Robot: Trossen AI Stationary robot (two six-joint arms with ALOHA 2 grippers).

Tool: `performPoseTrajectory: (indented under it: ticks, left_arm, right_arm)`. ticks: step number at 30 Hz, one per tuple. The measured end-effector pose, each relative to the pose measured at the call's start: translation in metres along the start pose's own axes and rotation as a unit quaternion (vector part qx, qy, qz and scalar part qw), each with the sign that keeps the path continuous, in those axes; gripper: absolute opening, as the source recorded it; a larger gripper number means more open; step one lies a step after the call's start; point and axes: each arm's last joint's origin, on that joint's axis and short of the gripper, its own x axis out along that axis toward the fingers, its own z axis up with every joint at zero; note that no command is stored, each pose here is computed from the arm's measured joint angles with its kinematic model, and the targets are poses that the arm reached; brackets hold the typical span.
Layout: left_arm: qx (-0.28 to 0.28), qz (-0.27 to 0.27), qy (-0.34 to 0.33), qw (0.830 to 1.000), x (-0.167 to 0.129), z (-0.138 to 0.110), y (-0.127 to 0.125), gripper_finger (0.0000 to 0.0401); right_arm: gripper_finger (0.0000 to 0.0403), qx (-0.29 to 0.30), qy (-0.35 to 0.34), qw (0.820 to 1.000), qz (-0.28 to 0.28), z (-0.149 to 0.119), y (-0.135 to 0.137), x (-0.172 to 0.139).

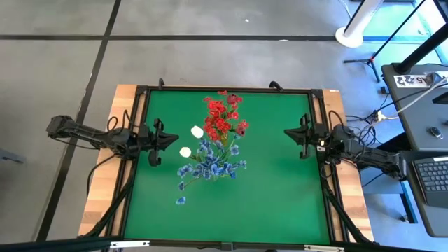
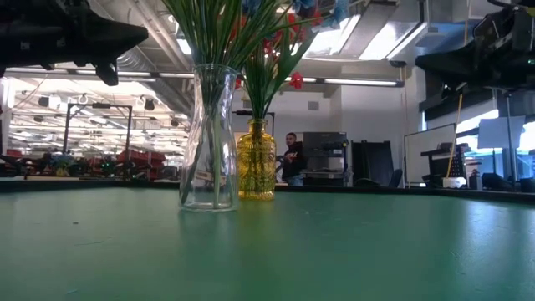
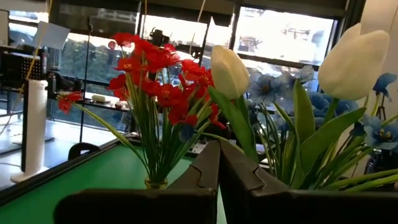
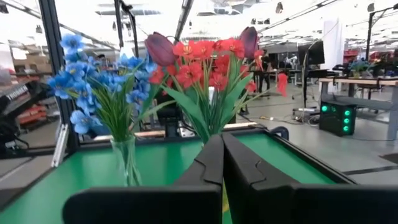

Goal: Sort flowers into vase by color
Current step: Return to Home Position

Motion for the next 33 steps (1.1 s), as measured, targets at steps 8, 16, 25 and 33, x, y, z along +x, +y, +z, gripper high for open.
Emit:
performPoseTrajectory:
  ticks: [8, 16, 25, 33]
  left_arm:
    - [0.018, 0.002, 0.018, 1.0, 0.0, -0.004, 0.0, 0.0]
    - [0.021, -0.01, 0.022, 0.999, 0.0, -0.004, 0.0, 0.0]
    - [-0.003, 0.027, 0.019, 0.999, 0.0, -0.004, 0.002, 0.0]
    - [-0.003, 0.027, 0.019, 0.999, 0.0, -0.004, 0.002, 0.0]
  right_arm:
    - [0.0002, -0.005, 0.017, 1.0, -0.002, -0.004, 0.0, 0.0]
    - [0.0002, -0.014, 0.023, 1.0, 0.003, -0.005, 0.0, 0.0]
    - [0.0003, -0.008, 0.073, 0.997, -0.015, -0.015, -0.001, -0.001]
    - [0.0003, -0.008, 0.074, 0.997, -0.017, -0.016, -0.002, -0.001]
